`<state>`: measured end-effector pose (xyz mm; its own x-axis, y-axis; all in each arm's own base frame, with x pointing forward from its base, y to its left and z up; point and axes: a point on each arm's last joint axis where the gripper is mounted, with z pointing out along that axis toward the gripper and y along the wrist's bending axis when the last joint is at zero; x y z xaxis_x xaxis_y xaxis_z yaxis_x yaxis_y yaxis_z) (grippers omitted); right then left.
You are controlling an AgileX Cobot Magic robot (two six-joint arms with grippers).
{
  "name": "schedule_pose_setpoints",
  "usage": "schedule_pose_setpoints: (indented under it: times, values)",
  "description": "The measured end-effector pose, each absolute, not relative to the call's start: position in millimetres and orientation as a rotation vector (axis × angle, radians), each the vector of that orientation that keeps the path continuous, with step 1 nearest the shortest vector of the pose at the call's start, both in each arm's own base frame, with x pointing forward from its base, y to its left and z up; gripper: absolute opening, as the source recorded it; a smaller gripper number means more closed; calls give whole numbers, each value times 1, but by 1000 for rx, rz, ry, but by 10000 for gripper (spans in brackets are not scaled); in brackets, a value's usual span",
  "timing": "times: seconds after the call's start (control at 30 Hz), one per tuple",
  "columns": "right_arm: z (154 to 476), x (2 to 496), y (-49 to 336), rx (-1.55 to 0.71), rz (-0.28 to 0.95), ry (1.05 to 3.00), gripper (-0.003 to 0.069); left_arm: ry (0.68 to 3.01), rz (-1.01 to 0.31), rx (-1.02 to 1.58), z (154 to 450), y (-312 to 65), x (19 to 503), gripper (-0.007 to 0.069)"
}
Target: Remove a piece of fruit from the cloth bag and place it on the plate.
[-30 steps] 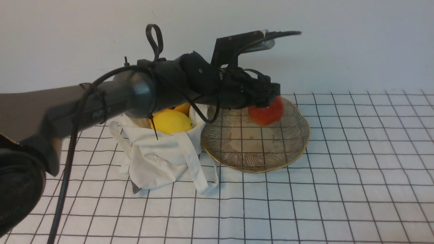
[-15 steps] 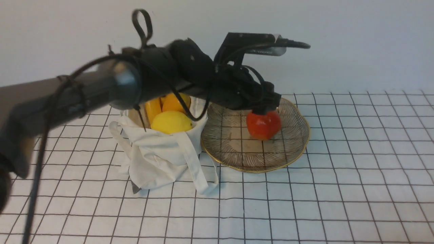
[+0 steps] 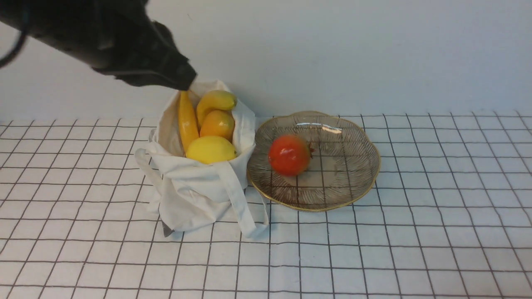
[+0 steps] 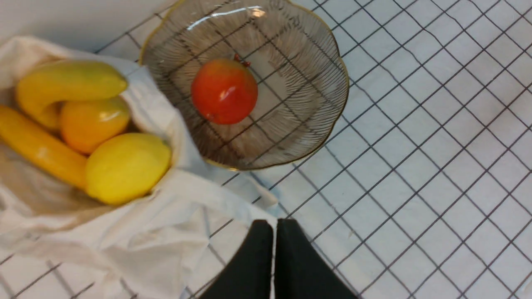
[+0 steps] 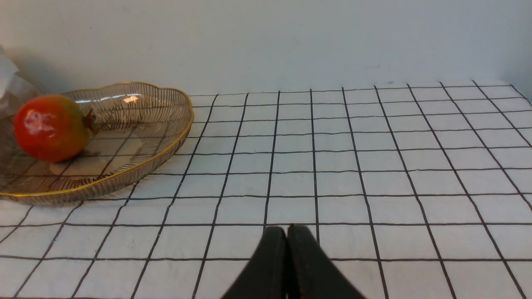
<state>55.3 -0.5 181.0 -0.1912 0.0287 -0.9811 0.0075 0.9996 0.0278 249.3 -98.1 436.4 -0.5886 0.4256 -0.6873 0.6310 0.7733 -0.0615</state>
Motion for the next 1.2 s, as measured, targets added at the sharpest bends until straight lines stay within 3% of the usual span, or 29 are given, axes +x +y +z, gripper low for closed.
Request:
schedule_pose_setpoints:
  times: [0.2,0.33,0.53,0.73,0.93,1.2]
  values:
    - [181,55,0,27,19,1763,-15,2244,-267,695,463,-69,189,-8]
    - [181,55,0,27,19,1763,-15,2236,-261,648,458,-58,152,-8]
    - [181,55,0,27,19,1763,-15,2130,-307,563,414,-41,77,-8]
    - [181,55,0,27,19,1763,-15,1920,-350,444,362,-33,45,-8]
    - [181,55,0,27,19,1763,-15,1761,-389,325,330,-30,46,-8]
    - [181,55,0,27,19,1763,-15,1842,-399,318,300,-32,52,-8]
